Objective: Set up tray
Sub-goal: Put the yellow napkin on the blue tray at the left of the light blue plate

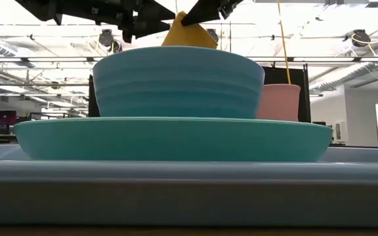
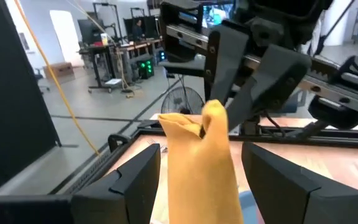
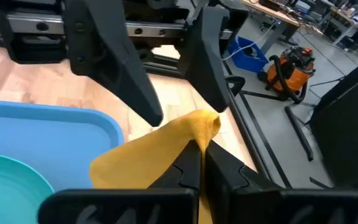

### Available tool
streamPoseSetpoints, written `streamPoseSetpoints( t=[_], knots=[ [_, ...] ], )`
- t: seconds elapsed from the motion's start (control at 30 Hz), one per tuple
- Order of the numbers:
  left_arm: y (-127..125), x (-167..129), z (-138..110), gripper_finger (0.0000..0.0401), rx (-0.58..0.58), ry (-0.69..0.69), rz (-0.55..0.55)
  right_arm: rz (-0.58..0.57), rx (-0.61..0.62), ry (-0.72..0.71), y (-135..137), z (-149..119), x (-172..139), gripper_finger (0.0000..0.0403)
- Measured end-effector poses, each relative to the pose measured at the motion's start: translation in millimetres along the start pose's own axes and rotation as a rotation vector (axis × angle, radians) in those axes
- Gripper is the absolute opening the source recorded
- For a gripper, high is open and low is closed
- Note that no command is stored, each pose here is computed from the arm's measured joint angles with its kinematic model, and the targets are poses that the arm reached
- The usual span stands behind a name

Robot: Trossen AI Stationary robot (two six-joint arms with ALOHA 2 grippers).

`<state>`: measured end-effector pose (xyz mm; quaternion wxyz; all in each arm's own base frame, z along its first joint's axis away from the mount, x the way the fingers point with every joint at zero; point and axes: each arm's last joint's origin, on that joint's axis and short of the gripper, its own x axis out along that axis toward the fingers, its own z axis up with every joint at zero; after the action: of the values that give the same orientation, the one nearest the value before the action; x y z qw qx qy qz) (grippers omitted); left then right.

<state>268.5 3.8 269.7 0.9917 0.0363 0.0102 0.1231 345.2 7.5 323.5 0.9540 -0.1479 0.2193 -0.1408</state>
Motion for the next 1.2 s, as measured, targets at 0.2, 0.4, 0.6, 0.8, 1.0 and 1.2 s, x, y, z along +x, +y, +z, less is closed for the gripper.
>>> streamPoseSetpoints(
  t=[0.2,0.4,0.6,0.8,1.0,1.2],
  knots=[
    [-0.3,-0.1,0.2,0.0230,-0.001,-0.002,-0.007,-0.002,0.007,-0.013,-0.2,1.3,-0.1,0.0000],
    [-0.1,0.0,-0.3,0.0230,0.011,0.002,-0.007,0.044,0.016,-0.052,3.0,3.2,4.4,0.0000],
    [-0.1,0.0,-1.0,0.0230,0.017,0.010,-0.006,0.046,0.004,-0.041,5.2,0.9,8.3,0.0000],
    [0.6,0.0,-2.2,0.0230,0.019,0.023,0.016,0.054,-0.001,-0.050,8.5,2.4,6.7,0.0000],
    [0.1,-0.1,-2.9,0.0216,0.032,0.028,0.005,0.061,-0.012,-0.055,11.2,3.1,5.6,0.0000],
    [0.1,-0.1,-3.4,0.0125,0.042,0.034,0.005,0.061,-0.012,-0.057,11.1,3.3,5.6,0.0000]
  ],
)
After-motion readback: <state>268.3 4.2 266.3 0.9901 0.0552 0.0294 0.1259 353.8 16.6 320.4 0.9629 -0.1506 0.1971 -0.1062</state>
